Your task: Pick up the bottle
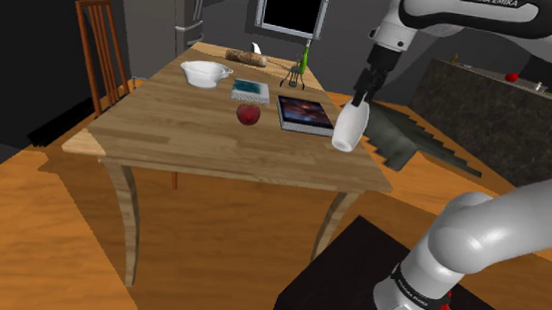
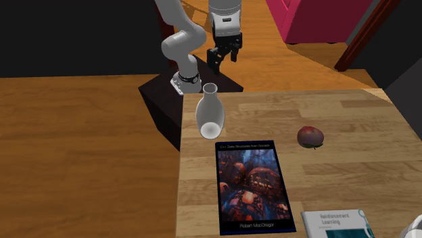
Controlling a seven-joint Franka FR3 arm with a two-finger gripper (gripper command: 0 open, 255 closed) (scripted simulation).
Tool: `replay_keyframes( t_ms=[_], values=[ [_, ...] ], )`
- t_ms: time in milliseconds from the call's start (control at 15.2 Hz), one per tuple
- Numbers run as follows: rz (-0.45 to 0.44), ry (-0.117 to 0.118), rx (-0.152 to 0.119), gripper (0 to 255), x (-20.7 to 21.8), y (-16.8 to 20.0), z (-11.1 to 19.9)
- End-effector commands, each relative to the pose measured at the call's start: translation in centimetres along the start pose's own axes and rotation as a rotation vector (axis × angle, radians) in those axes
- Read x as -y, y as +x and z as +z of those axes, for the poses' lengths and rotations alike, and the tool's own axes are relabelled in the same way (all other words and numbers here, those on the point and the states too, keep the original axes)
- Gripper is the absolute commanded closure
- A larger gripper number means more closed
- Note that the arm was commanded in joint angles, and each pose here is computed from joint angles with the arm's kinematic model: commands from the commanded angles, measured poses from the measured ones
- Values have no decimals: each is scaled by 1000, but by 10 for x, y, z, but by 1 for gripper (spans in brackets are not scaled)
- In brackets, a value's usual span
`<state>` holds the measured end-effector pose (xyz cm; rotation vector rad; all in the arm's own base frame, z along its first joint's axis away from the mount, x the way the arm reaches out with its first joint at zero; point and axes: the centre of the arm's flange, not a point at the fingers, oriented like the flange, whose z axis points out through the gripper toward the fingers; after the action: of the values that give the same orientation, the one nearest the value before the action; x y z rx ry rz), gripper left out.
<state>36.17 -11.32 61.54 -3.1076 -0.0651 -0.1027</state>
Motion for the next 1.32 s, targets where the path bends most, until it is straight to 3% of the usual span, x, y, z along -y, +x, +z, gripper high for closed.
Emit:
replay_keyframes(
  t_ms=[0, 594, 1188, 1254],
  values=[
    [-4, -4, -8, 0, -27, 7, -7],
    [-18, -15, -44, 0, -129, 33, -45],
    [-18, -15, -44, 0, -131, 31, -5],
    [-18, -15, -44, 255, -131, 31, -5]
  ],
)
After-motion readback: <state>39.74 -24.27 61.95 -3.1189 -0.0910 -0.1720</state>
